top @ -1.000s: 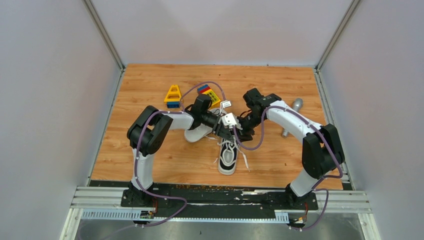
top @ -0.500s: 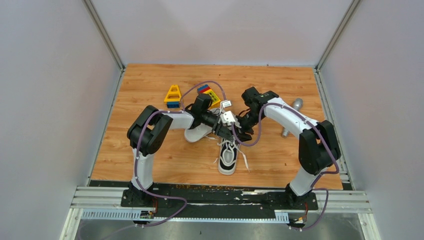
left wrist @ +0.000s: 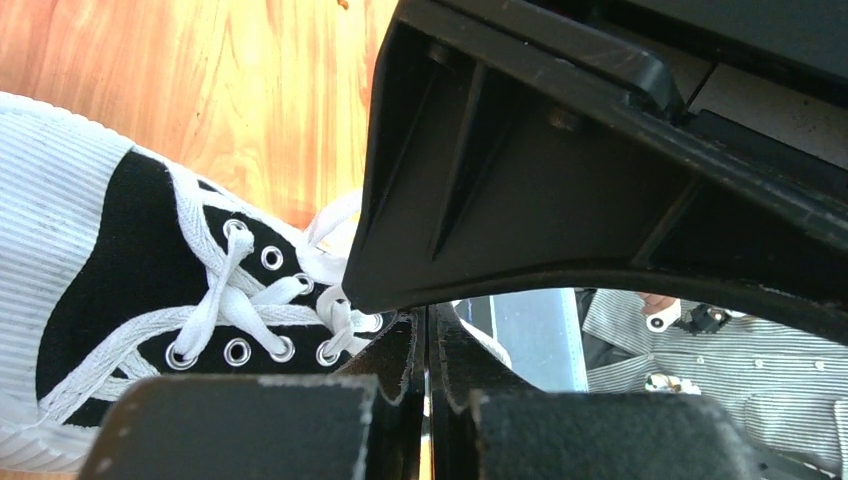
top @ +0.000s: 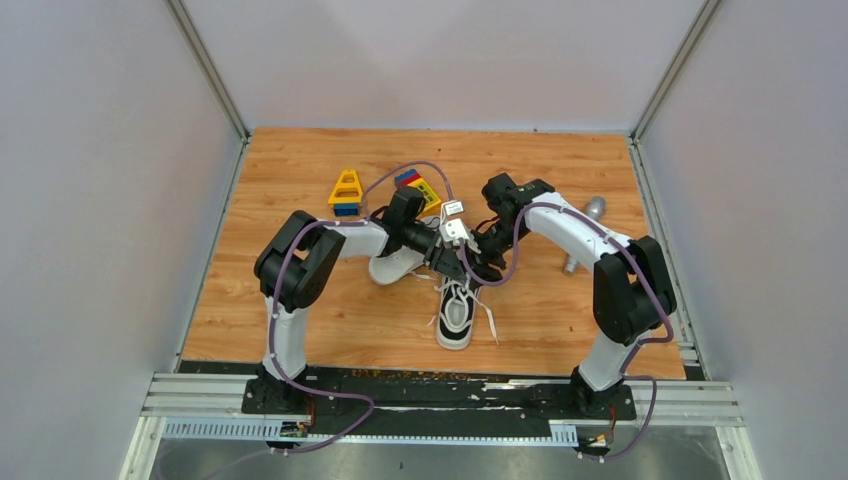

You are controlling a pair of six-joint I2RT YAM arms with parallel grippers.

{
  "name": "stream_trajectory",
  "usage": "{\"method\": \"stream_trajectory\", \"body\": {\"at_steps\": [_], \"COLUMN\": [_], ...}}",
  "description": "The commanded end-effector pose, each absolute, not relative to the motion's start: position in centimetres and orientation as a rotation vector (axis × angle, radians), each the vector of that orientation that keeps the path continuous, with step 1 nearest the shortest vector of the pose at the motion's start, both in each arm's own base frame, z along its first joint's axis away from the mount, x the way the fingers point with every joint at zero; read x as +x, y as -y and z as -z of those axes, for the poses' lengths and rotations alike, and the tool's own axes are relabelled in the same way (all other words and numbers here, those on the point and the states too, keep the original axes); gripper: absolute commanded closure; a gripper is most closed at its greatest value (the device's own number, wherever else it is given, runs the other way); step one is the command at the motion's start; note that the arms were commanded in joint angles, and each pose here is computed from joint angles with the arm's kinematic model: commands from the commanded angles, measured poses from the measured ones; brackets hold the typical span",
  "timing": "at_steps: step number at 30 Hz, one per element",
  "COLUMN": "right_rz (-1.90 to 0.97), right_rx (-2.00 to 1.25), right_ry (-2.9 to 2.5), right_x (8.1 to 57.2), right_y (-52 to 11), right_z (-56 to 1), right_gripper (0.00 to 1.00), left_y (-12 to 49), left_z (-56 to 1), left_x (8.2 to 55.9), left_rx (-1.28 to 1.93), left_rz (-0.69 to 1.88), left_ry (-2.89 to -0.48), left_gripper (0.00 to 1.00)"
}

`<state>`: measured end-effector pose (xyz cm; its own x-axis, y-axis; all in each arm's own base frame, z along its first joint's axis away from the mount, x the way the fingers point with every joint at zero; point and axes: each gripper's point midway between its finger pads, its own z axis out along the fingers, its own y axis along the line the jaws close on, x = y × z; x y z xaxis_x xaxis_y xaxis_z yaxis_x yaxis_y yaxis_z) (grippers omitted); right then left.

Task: Tie the shoes
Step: Cross the shoelace with the shoelace.

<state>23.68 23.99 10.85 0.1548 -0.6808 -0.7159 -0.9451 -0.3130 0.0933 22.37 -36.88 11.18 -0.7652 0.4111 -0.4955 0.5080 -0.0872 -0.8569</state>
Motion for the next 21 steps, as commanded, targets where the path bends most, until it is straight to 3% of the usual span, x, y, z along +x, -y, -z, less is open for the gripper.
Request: {"method": "stream_trajectory", "body": {"at_steps": [1,8,16,21], "right_rz": [-1.042,-1.071,-1.114,-1.119], "right_rx": [-2.011,-1.987,-1.967,-1.974], "right_ry": [-1.541,-1.603,-1.639,-1.654], "right_x": [23.1,23.0,22.2,21.8], "right_y": [-25.0,-25.1,-25.2,-24.9], "right_z": [-12.2,-11.7,-12.2,-11.8], "right_gripper": [0.53,0.58,0.53,0.56], "left_y": [37.2,37.3,37.2,37.1], "left_z": [-12.0,-12.1,-11.9,-11.8], "left_x": [22.6,22.6,22.7,22.7], "left_rx": [1.107,1.109,1.128,1.147], "left_rz": [2.02,2.019,1.992,1.982], "left_ry": [-1.997,-1.995,-1.996,-2.0], "left_gripper": [1.0,1.0,1.0,1.0]}}
